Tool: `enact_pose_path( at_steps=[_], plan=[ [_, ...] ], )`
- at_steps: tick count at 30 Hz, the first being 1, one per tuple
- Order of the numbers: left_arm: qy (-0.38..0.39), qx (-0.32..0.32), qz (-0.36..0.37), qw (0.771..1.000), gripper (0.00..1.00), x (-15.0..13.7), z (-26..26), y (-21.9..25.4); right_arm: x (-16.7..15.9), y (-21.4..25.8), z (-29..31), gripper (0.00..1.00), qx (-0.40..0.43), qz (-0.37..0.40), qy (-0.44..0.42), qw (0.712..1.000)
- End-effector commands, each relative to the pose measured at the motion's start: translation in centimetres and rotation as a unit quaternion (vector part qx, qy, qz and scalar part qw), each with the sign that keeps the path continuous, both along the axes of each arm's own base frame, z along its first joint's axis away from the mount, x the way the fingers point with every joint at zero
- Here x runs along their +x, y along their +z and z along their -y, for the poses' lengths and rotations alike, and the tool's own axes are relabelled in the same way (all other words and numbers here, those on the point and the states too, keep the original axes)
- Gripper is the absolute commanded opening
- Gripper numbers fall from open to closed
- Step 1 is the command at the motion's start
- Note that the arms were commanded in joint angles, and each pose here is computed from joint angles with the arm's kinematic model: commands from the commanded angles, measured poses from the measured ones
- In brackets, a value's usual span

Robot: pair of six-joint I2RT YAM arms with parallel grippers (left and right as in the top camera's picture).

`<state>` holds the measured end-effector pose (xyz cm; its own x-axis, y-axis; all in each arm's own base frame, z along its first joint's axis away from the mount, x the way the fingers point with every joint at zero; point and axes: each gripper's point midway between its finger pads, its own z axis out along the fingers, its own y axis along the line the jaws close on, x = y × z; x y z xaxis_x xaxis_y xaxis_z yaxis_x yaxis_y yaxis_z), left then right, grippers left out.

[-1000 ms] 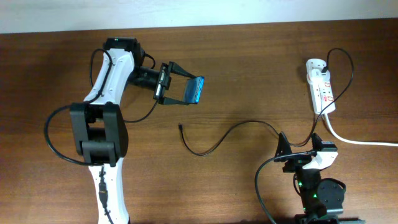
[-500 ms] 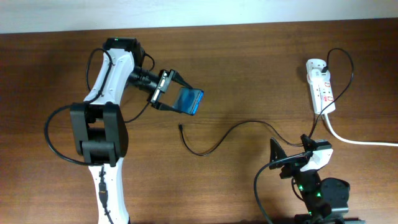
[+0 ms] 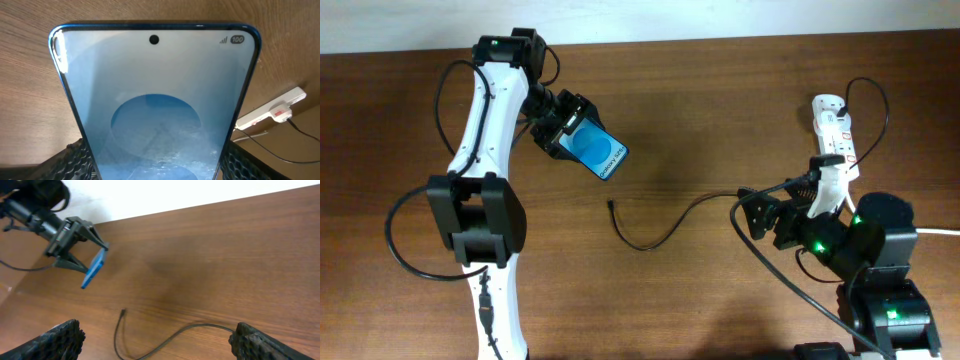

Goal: Plug charger to phone and switch on socket
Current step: 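Bring the right gripper to the phone and grasp its side edge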

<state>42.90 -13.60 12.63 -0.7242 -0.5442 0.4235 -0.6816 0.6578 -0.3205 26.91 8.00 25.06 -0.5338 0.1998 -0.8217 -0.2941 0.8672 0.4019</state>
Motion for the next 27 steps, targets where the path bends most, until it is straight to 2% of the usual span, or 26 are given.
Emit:
enact_pose_path(
  at_steps=[1,9,12,18,19,22,23,26,27],
  plan=[
    [0.008,-0.002,0.026,1.000,0.00,0.8,0.3,1.9,0.2,3.5,-2.5,0.98,0.034,0.017,0.074,0.997],
    [-0.024,-0.017,0.113,0.993,0.00,1.7,3.9,7.4,1.7,7.2,-6.0,0.98,0.124,-0.042,0.183,0.974],
    [-0.015,-0.045,0.105,0.993,0.00,1.3,5.0,8.6,2.2,9.0,-6.4,0.98,0.128,-0.025,0.200,0.971],
    [-0.016,-0.058,0.095,0.994,0.00,0.7,7.3,8.9,3.7,6.5,-7.0,1.00,0.128,-0.067,0.195,0.970],
    [-0.007,-0.057,0.085,0.995,0.00,0.4,7.6,8.9,4.1,5.9,-7.3,0.97,0.131,-0.085,0.184,0.970],
    [0.034,-0.026,0.053,0.998,0.00,-0.1,8.7,8.3,6.7,2.2,-7.2,0.80,0.123,-0.164,0.035,0.978],
    [0.043,-0.022,0.044,0.998,0.00,-0.4,9.1,8.2,7.3,1.3,-7.1,0.78,0.126,-0.182,-0.010,0.975],
    [0.051,-0.025,0.026,0.998,0.00,-1.2,10.5,8.3,8.7,-0.6,-9.4,0.74,0.129,-0.202,-0.022,0.971],
    [0.045,-0.044,0.019,0.998,0.00,-1.6,11.4,8.7,9.4,-2.0,-10.5,0.70,0.132,-0.219,-0.025,0.966]
  ],
)
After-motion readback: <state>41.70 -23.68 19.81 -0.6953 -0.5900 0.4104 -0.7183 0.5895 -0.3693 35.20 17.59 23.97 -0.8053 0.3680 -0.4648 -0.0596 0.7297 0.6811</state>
